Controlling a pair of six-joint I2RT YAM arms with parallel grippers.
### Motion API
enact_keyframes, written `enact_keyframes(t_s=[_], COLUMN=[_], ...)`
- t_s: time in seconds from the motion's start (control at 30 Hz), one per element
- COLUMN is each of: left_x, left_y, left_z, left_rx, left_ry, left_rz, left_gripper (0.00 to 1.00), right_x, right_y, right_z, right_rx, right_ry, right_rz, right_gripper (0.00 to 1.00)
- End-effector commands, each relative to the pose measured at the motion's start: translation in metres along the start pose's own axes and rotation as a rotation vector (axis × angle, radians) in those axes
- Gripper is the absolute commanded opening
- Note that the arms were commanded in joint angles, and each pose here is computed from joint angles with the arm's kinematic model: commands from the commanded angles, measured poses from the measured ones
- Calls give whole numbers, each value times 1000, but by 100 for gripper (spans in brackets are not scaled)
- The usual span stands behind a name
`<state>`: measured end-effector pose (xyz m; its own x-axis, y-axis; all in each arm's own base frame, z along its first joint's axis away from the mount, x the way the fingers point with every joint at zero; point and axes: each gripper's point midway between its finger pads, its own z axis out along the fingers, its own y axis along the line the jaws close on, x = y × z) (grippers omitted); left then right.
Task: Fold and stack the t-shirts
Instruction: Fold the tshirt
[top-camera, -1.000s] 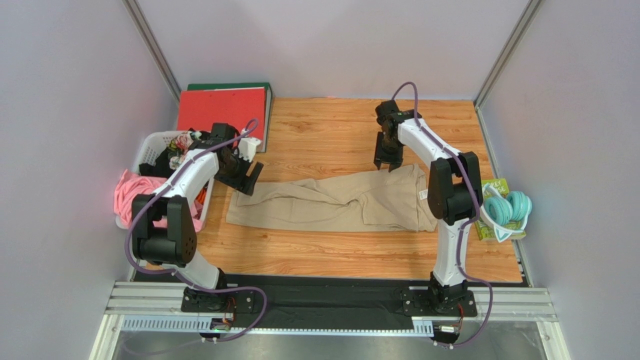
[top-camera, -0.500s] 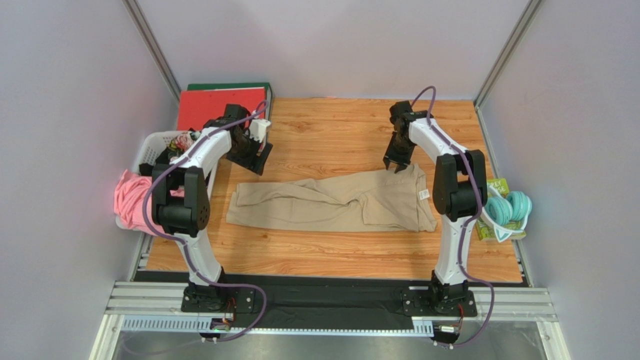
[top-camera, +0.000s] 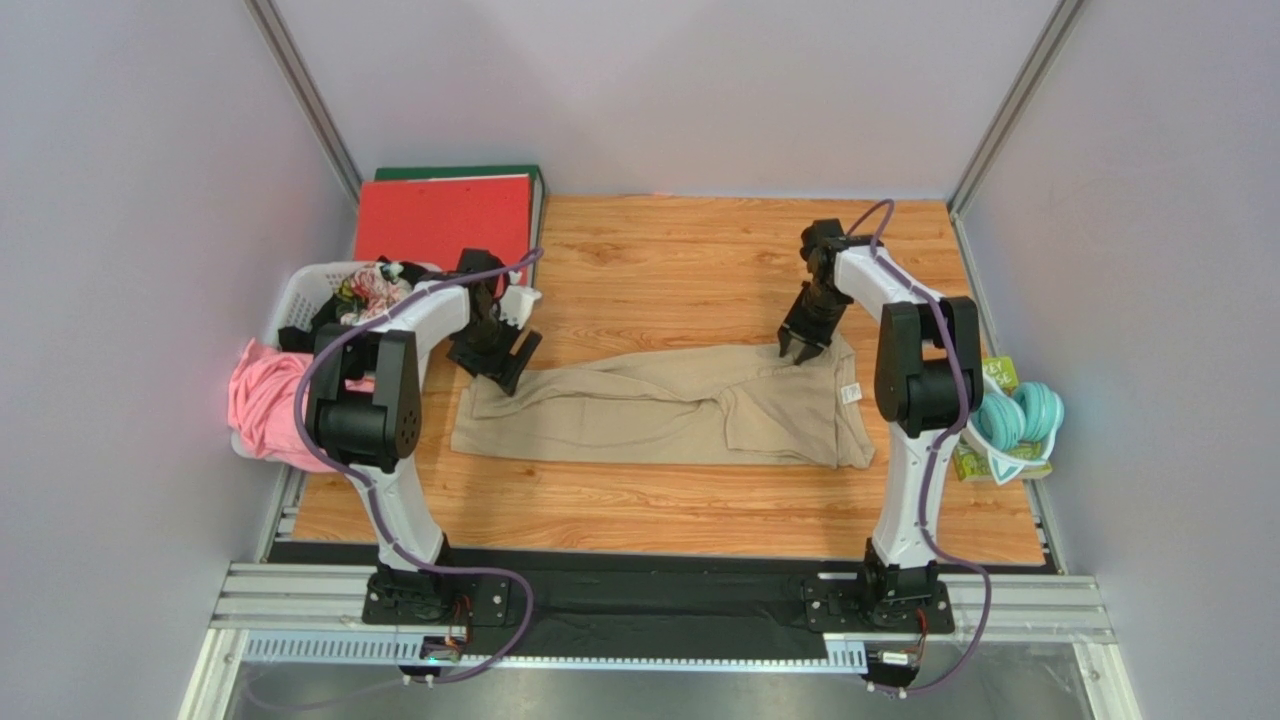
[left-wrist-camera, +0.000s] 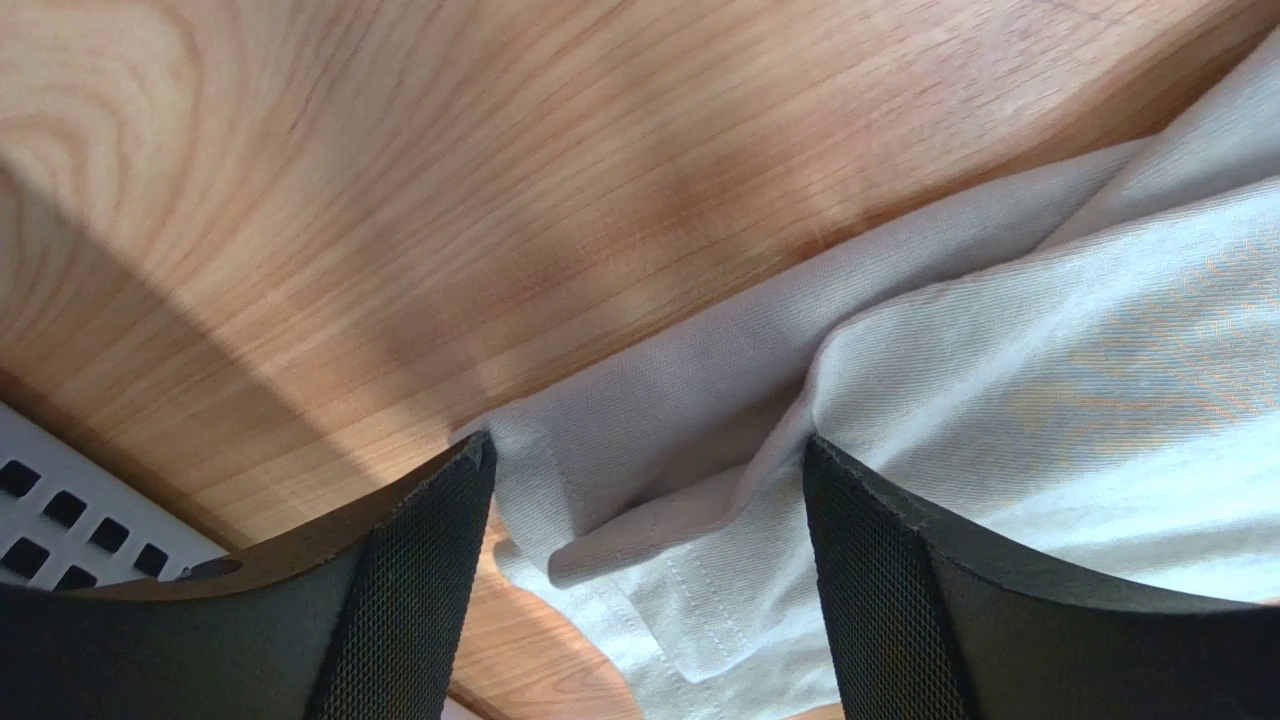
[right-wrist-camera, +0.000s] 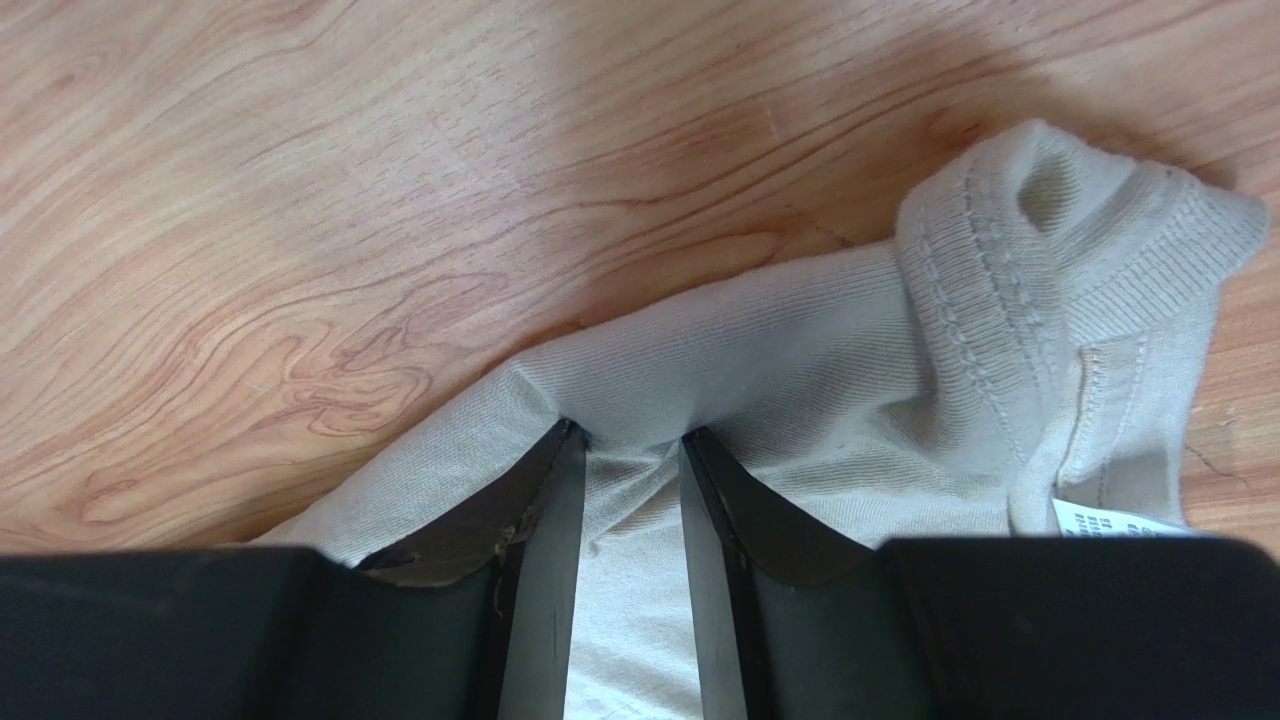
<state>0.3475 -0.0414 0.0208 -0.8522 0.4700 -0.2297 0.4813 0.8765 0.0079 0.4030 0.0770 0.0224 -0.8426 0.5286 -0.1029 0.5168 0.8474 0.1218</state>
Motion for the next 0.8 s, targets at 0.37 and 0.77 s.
enact_keyframes(t_s=[0.37,0.77], left_x=[-29,-37], left_y=[26,-35], left_z=[-30,-94], left_rx=[-78,82], left_ry=[-86,-245], left_rz=[8,24], left_gripper=[81,82], right_x=[-55,-130], right_y=[-1,4], right_z=[27,-56], right_rx=[-56,-109], right_ry=[18,-164], right_rz=[94,119], right_gripper=[34,42])
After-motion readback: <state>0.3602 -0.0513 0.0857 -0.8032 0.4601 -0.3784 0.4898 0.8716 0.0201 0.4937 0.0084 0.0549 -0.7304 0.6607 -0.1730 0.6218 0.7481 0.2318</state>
